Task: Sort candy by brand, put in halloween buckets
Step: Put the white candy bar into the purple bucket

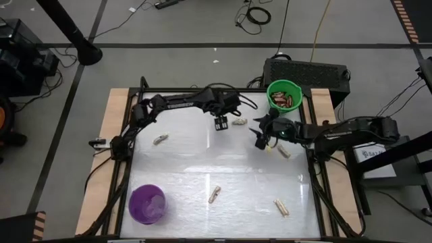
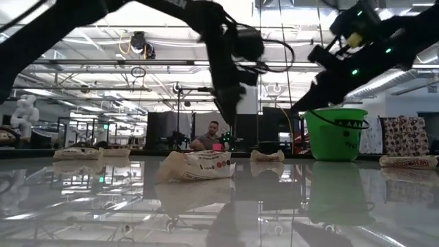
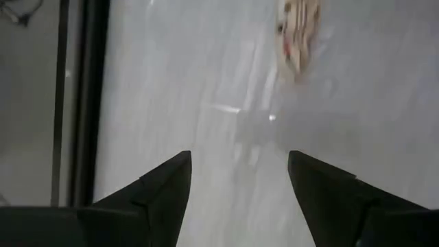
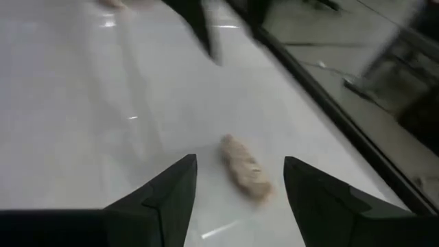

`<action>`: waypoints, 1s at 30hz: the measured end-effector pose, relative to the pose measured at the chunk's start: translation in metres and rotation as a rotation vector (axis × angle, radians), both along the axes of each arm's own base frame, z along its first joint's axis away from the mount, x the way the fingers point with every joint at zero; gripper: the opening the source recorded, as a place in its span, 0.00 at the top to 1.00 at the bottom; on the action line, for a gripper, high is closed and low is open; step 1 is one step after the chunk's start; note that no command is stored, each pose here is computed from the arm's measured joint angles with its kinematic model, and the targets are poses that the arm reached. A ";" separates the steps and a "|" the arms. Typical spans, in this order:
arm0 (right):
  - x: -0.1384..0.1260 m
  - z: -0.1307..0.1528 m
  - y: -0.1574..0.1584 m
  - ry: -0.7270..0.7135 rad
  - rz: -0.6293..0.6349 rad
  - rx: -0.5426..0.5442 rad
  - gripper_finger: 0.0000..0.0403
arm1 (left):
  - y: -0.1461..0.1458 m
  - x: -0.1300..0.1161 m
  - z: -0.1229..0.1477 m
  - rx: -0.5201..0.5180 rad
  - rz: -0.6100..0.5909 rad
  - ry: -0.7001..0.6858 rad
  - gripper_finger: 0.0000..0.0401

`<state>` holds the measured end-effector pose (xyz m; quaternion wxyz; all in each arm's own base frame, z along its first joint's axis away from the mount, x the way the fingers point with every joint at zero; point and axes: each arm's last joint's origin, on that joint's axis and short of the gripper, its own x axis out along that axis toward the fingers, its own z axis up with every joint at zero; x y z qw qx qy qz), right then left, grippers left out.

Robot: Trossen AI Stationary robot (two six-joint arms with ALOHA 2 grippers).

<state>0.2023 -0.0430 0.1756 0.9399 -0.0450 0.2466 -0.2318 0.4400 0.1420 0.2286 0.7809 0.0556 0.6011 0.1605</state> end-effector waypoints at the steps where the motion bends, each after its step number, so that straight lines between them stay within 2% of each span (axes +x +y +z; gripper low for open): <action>1: 0.001 -0.002 -0.006 -0.008 -0.034 0.009 0.48 | 0.001 -0.007 0.008 -0.008 0.020 0.012 0.37; 6: 0.011 -0.010 -0.037 -0.045 -0.142 0.086 0.48 | 0.005 -0.048 0.043 -0.036 0.145 0.031 0.37; 11: 0.027 -0.029 -0.062 0.037 -0.188 0.177 0.48 | -0.003 -0.086 0.065 -0.022 0.218 -0.106 0.37; 13: 0.033 -0.037 -0.069 0.087 -0.208 0.195 0.48 | -0.009 -0.097 0.063 -0.021 0.209 -0.192 0.37; 17: 0.046 -0.047 -0.083 0.127 -0.256 0.239 0.48 | -0.024 -0.115 0.051 -0.081 0.138 -0.348 0.37; 24: 0.056 -0.061 -0.089 0.220 -0.273 0.309 0.49 | -0.035 -0.137 0.013 -0.177 0.101 -0.473 0.37; 27: 0.055 -0.064 -0.087 0.245 -0.246 0.351 0.54 | -0.039 -0.141 -0.001 -0.215 0.078 -0.477 0.37; 30: 0.054 -0.063 -0.085 0.253 -0.219 0.401 0.66 | -0.041 -0.142 -0.011 -0.216 0.071 -0.499 0.37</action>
